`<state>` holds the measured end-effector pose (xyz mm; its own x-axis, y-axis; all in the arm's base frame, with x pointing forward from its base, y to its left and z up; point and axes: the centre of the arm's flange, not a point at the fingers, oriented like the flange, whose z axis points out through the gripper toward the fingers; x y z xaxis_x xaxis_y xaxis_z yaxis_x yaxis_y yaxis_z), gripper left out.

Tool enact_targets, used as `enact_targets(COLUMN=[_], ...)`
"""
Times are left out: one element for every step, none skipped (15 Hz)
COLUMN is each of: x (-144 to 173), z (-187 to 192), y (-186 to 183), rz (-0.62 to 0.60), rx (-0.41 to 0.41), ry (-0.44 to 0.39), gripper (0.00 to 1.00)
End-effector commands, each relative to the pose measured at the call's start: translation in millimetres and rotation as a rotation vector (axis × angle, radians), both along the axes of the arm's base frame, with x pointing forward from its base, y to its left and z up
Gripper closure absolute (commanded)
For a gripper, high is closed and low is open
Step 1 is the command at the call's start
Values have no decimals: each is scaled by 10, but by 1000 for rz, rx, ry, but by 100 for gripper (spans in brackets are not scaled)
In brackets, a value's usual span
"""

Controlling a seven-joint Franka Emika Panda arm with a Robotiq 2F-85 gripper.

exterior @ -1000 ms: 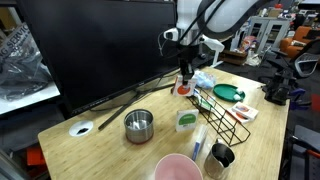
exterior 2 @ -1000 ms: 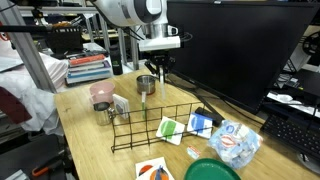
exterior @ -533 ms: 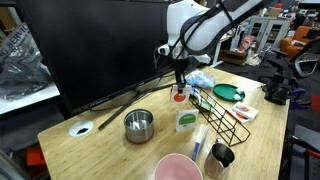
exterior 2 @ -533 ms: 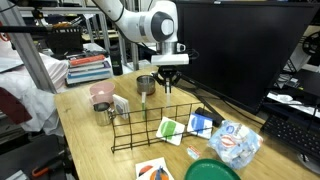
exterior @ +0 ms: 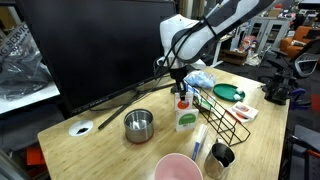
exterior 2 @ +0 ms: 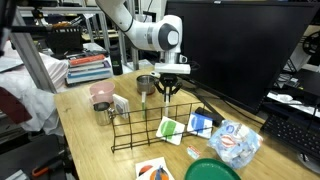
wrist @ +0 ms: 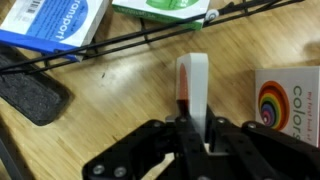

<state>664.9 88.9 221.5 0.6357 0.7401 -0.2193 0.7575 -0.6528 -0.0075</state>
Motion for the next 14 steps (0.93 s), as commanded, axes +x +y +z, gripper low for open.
enact_targets(x=[120, 127, 134, 139, 142, 146, 153, 160, 168, 173, 174, 178, 179, 181], z=[-17, -22, -29, -32, -30, -26, -24, -23, -25, -33, -41, -48, -51, -57], y=[13, 19, 23, 25, 22, 14, 6, -2, -6, -8, -8, -8, -5, -2], rz=[13, 13, 14, 14, 14, 13, 13, 14, 17, 22, 28, 33, 38, 41], rx=[-1, -2, -3, -4, -5, -5, -3, -3, -1, 5, 9, 12, 17, 22], ry=[50, 56, 60, 63, 68, 71, 75, 78, 82, 91, 98, 106, 113, 111], gripper=[96, 96, 96, 96, 96, 96, 96, 96, 96, 96, 96, 96, 96, 96])
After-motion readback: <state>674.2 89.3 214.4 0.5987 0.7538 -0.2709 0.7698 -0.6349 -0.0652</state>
